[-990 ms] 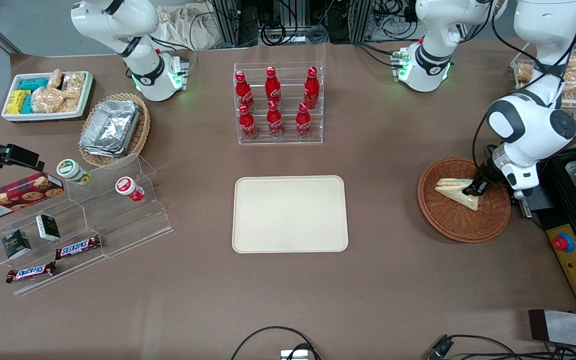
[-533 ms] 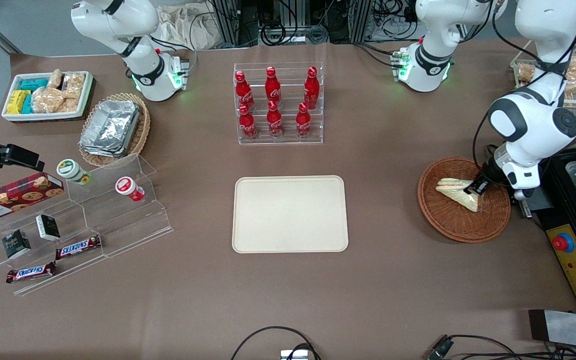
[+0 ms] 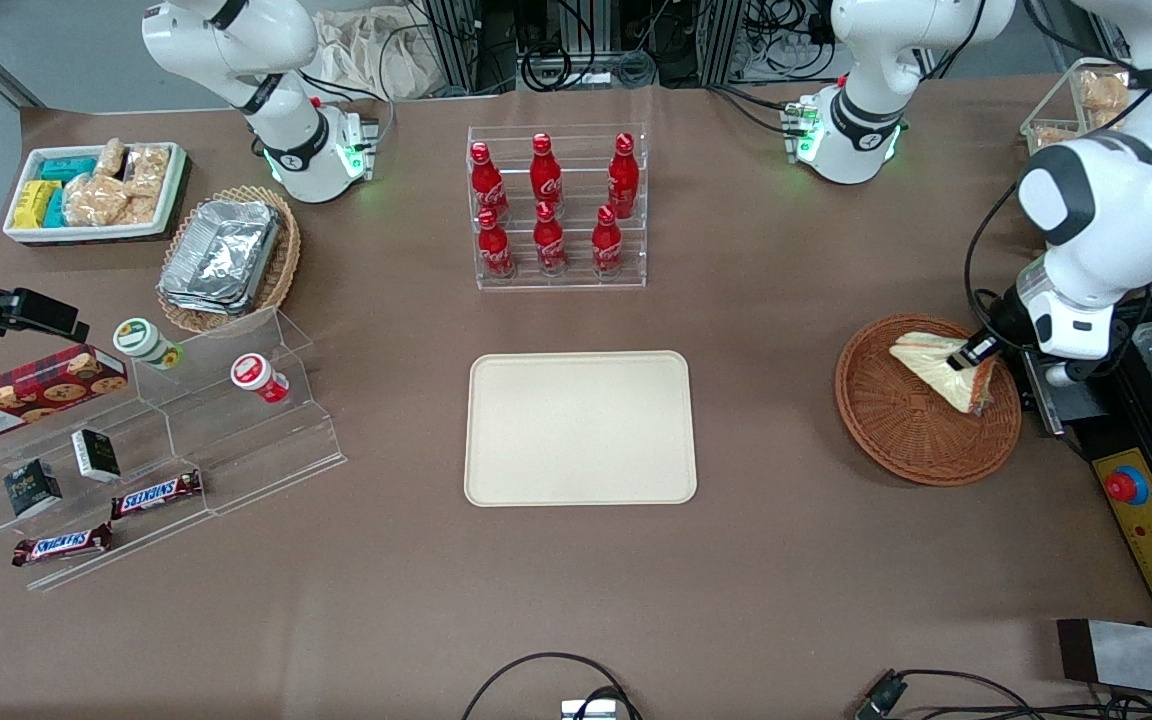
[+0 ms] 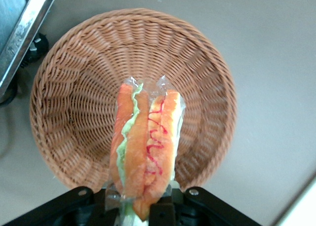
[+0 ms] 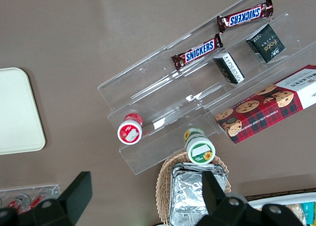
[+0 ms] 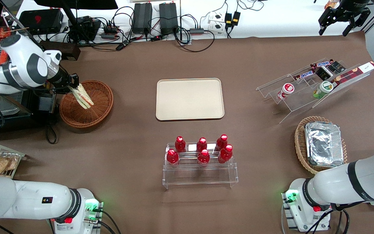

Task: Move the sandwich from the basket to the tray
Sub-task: 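Lift the sandwich out of the basket and carry it over the tray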

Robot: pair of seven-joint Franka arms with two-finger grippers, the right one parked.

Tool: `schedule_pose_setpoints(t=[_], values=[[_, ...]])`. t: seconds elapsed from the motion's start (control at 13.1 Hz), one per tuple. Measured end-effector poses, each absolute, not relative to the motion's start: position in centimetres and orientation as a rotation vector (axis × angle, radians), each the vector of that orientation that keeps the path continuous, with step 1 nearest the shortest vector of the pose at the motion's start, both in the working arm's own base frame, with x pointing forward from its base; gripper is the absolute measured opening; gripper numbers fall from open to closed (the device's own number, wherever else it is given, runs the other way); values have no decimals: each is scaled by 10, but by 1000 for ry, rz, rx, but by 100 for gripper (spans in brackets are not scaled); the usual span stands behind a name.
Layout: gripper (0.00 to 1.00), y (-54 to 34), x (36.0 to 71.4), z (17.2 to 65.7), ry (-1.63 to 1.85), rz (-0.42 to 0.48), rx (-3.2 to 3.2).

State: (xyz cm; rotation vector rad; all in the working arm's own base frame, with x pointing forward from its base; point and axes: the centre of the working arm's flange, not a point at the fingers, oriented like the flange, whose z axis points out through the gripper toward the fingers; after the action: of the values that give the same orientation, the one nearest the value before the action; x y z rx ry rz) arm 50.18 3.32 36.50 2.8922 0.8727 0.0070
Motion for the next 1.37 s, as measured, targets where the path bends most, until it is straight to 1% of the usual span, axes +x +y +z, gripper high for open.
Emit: schedule_pose_setpoints(t=[0.23,0.53,0.91,1.14,1.37], values=[[16,-14,514,407,633,4,2963],[16,-75,516,427,389,25,3008],[16,-139,516,467,163,53,3037],[16,-190,506,466,-21,59,3083],[16,-237,501,451,-141,18,3087]])
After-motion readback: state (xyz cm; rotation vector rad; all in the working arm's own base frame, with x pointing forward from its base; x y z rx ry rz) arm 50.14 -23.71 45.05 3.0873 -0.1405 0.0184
